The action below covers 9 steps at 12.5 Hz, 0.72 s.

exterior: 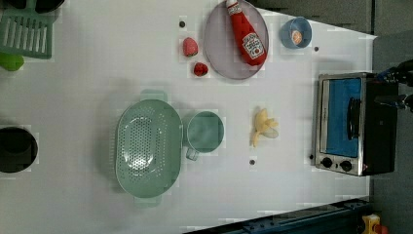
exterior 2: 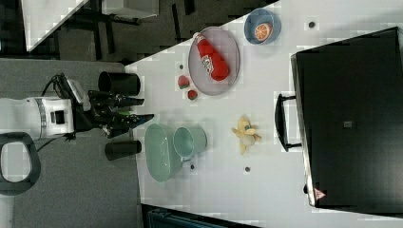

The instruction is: Pick Banana and place it in mug.

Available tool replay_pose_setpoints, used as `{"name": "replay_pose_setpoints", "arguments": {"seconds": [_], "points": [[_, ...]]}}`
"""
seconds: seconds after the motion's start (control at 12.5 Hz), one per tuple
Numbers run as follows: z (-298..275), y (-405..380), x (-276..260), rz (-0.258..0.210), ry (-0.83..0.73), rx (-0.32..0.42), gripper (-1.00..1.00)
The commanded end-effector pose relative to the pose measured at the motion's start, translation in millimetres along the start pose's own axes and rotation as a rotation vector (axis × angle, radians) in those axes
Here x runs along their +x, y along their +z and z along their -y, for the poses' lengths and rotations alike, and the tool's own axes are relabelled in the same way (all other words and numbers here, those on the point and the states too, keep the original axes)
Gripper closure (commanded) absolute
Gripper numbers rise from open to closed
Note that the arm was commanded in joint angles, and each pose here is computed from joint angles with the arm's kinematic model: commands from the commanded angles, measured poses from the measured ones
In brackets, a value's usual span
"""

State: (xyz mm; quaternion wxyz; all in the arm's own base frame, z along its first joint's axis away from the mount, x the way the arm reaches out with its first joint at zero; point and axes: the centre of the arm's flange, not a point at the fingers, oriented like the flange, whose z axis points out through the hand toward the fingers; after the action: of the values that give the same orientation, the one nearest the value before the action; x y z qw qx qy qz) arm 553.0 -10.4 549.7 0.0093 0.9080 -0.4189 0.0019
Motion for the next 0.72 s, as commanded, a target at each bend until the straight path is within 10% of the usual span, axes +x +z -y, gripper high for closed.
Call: {"name": "replay_pose_setpoints", "arguments": {"seconds": [0.08,0.24,0.72], "points": [[-125,-45,-60,0.065,-0.020,-0.014,-0.54],[-124,-27,-61,0.091,-0.027,-0.039,-0.97],[-94,108,-58,0.097,-0.214,-0.052,-1.00]]}}
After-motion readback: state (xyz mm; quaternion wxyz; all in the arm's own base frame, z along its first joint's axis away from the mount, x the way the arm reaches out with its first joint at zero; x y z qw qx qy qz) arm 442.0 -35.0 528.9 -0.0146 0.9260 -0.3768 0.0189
